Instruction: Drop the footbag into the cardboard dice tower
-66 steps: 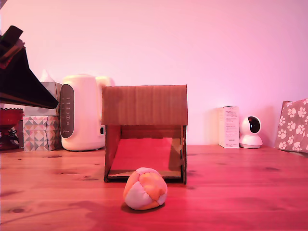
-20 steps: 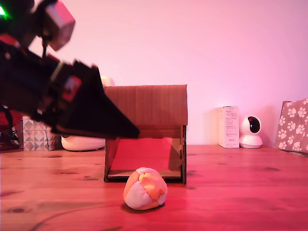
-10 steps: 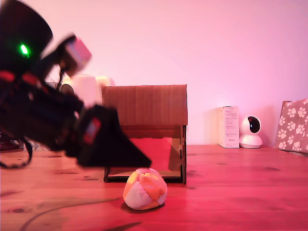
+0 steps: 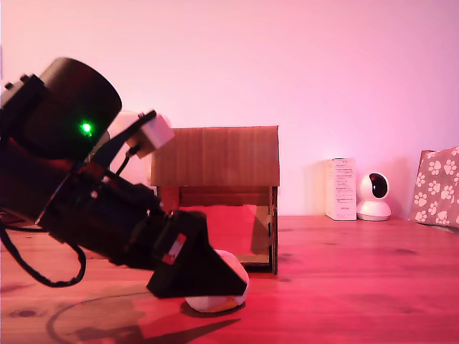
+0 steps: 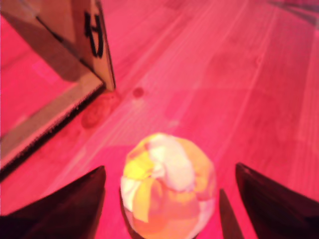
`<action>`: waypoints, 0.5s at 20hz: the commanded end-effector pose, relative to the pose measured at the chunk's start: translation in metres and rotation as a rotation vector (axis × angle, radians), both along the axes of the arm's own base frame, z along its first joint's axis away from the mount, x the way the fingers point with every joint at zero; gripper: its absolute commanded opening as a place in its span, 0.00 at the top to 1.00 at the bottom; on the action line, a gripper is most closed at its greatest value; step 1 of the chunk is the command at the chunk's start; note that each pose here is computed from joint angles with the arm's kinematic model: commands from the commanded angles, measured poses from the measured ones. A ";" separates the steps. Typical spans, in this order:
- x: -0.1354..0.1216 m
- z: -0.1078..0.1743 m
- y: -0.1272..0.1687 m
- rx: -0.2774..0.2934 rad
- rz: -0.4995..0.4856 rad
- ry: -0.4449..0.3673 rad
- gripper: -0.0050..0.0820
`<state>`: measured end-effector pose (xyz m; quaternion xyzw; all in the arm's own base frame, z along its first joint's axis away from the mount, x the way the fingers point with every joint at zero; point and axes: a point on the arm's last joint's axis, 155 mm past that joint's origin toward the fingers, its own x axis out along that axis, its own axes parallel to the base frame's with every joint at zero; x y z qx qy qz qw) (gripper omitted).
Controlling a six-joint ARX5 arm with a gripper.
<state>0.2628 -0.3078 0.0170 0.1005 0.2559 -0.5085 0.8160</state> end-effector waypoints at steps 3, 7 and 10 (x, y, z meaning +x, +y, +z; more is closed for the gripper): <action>-0.005 -0.016 0.004 0.040 0.000 0.037 0.70; -0.004 -0.007 0.002 0.011 0.015 0.049 0.82; -0.009 0.008 0.004 -0.001 0.021 0.073 0.82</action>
